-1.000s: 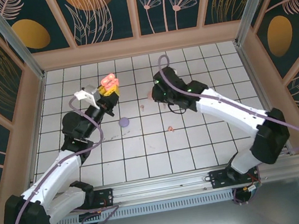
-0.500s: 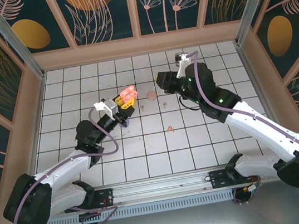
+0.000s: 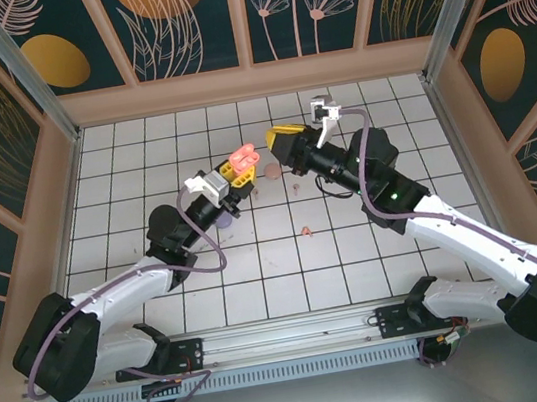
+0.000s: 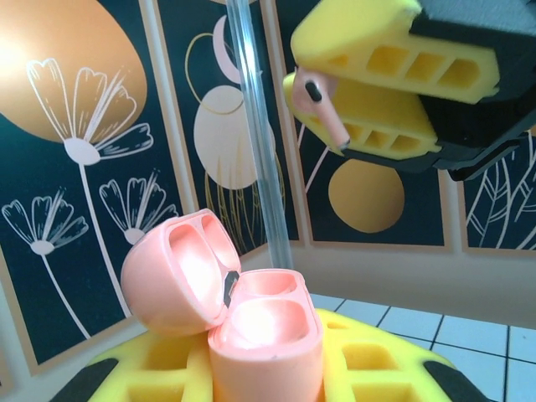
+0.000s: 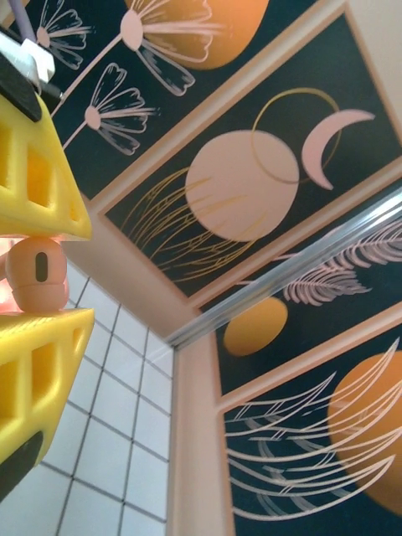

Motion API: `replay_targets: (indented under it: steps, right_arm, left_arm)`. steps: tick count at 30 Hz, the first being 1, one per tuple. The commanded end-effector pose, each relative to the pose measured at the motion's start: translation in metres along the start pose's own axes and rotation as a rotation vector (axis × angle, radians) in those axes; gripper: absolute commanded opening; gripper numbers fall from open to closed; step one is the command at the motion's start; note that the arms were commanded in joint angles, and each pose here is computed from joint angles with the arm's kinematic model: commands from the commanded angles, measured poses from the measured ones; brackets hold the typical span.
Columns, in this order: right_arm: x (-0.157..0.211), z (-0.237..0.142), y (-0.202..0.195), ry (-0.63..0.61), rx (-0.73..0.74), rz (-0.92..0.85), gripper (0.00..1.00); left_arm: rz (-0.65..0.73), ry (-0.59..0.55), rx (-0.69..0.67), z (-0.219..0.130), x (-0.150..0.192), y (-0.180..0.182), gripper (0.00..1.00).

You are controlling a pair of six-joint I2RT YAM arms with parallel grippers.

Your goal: Insert the wireless bluetooth earbuds into the charging case

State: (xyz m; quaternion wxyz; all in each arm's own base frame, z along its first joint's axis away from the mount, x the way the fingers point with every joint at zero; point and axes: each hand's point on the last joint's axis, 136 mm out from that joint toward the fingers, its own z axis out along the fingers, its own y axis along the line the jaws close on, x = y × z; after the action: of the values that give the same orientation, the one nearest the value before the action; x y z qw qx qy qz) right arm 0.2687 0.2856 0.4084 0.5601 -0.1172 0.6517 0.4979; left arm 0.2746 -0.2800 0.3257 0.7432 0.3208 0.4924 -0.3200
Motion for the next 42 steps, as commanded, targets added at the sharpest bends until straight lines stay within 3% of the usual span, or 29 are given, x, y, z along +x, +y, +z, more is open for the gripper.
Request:
replay_targets:
  steps: [1, 15, 42]
  right_arm:
    - [-0.023, -0.005, 0.026, -0.110, -0.118, -0.006, 0.26]
    - [-0.022, 0.011, 0.034, -0.179, -0.170, 0.007, 0.24]
    - [0.007, 0.035, 0.034, -0.148, -0.194, 0.013, 0.24]
  left_arm:
    - [0.078, -0.093, -0.049, 0.008, -0.028, 0.008, 0.00]
    - [0.060, -0.136, -0.085, 0.023, -0.041, 0.018, 0.00]
    - [-0.040, -0.136, -0.069, 0.032, -0.046, 0.019, 0.00]
